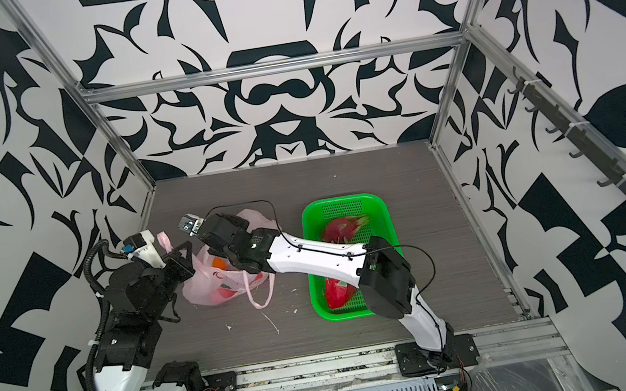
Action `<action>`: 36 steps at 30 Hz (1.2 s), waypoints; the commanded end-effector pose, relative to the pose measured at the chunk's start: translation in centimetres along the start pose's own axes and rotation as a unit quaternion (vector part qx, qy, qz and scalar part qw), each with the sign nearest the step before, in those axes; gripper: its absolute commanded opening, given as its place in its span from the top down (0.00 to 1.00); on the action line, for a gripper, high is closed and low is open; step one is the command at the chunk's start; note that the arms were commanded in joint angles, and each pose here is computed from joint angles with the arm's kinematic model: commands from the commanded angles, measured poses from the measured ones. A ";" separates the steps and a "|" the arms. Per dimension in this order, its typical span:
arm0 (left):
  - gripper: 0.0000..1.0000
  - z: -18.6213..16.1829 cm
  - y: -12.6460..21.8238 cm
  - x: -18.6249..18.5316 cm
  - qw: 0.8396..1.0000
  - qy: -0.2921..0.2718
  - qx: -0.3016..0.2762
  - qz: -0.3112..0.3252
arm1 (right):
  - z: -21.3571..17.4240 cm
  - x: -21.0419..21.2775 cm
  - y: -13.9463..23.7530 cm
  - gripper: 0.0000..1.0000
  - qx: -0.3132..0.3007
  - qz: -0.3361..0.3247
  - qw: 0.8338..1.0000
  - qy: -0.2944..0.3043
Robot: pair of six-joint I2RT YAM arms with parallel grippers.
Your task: Untie the knot of the plastic bag and take out the fruit
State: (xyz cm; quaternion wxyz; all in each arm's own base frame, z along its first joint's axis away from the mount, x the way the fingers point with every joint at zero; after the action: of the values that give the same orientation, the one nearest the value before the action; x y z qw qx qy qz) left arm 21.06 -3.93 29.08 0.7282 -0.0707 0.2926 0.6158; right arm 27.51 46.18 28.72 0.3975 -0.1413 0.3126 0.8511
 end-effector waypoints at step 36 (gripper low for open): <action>1.00 -8.5 2.0 1.4 0.984 0.062 0.150 -0.074 | -6.9 -1.3 8.6 0.77 0.083 0.067 0.977 -0.184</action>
State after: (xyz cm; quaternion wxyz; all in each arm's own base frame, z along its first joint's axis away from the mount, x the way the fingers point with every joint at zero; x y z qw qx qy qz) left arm 17.27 -5.87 23.15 0.7593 -0.0269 0.3888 0.5211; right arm 22.73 37.87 26.34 0.4045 0.0289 0.3280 0.8532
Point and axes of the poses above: each gripper's point midway between its finger pads, its own y axis back along the fingers, its own x axis along the line the jaws close on, z = x × y, the point moved 7 cm from there along y, back along the fingers, and after that the axes turned 1 degree about -y, right-handed, at the moved point
